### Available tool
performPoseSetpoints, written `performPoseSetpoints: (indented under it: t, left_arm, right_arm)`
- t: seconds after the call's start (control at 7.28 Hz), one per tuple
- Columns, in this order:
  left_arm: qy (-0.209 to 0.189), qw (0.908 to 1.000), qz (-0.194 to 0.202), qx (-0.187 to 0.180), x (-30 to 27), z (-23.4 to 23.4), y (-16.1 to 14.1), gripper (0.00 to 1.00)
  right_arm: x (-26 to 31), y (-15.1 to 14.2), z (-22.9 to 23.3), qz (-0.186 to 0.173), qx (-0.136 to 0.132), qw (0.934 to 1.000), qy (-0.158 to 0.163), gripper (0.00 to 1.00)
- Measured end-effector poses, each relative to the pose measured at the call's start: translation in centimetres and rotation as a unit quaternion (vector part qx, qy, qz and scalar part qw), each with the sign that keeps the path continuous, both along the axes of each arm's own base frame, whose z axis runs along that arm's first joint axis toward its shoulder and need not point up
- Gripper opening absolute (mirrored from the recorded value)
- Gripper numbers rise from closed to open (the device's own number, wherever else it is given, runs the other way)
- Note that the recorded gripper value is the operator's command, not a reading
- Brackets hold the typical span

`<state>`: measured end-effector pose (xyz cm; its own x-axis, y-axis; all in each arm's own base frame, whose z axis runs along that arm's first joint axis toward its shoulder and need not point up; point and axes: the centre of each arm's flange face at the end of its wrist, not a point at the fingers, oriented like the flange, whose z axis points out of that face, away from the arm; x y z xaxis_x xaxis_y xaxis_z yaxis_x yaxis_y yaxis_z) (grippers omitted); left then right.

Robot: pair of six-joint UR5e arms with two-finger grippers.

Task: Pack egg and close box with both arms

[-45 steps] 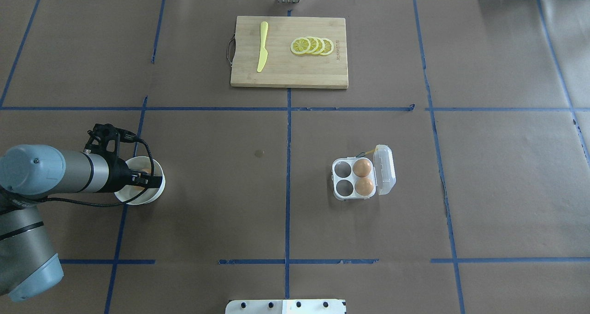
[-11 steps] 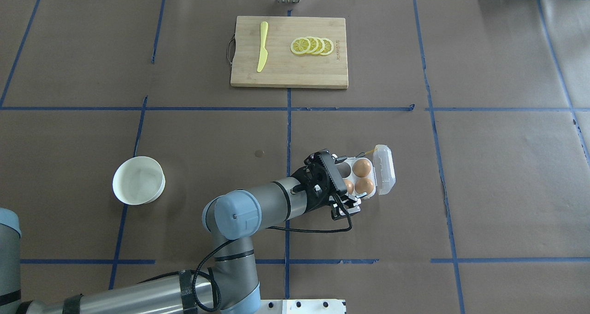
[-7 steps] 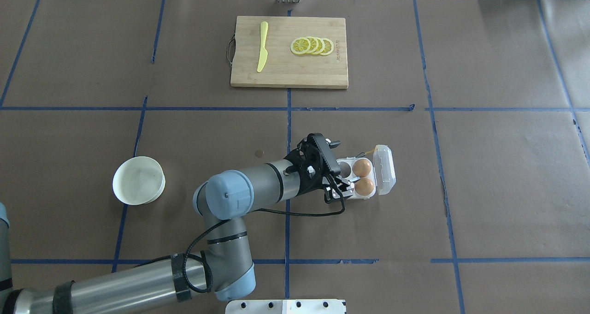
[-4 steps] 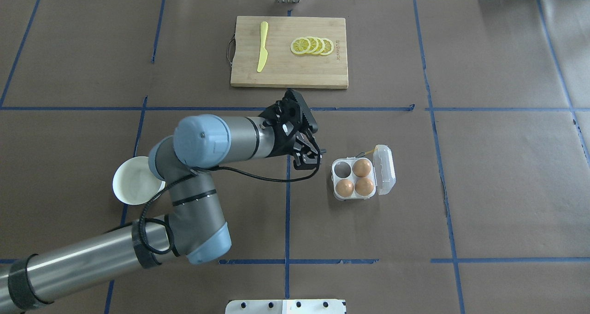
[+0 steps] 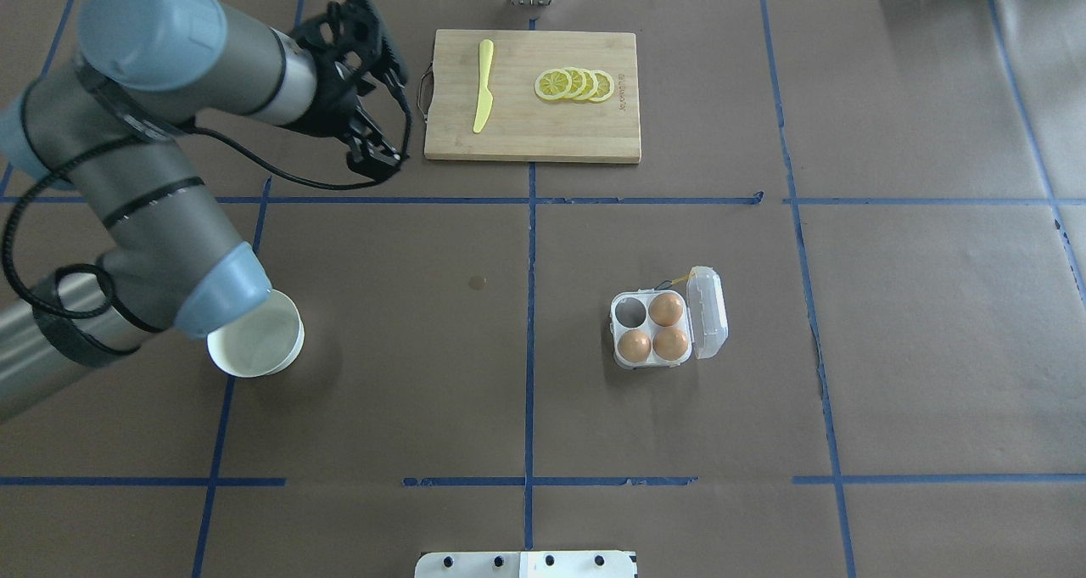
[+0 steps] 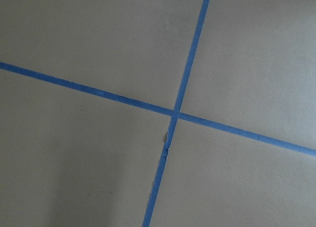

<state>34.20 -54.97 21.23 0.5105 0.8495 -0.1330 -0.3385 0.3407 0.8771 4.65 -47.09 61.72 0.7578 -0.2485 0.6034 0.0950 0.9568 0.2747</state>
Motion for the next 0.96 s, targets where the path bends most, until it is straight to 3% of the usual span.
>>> performPoseSetpoints:
  t: [0.27,0.55,0.96]
  left_arm:
    - [-0.046,0.997,-0.04,-0.049,-13.0,7.9,-4.6,1.0]
    - [-0.062,0.9869,-0.082,-0.124,-24.5,17.8,-4.9,1.0]
    - [-0.084,0.9528,-0.161,-0.244,-35.8,31.4,-4.6,1.0]
  right_arm:
    - [0.0,0.0,0.2,0.0,-0.002,1.0,0.001,1.0]
    - [0.0,0.0,0.5,0.0,-0.005,1.0,0.001,1.0]
    - [0.0,0.1,1.1,0.0,-0.01,0.9999,0.002,1.0]
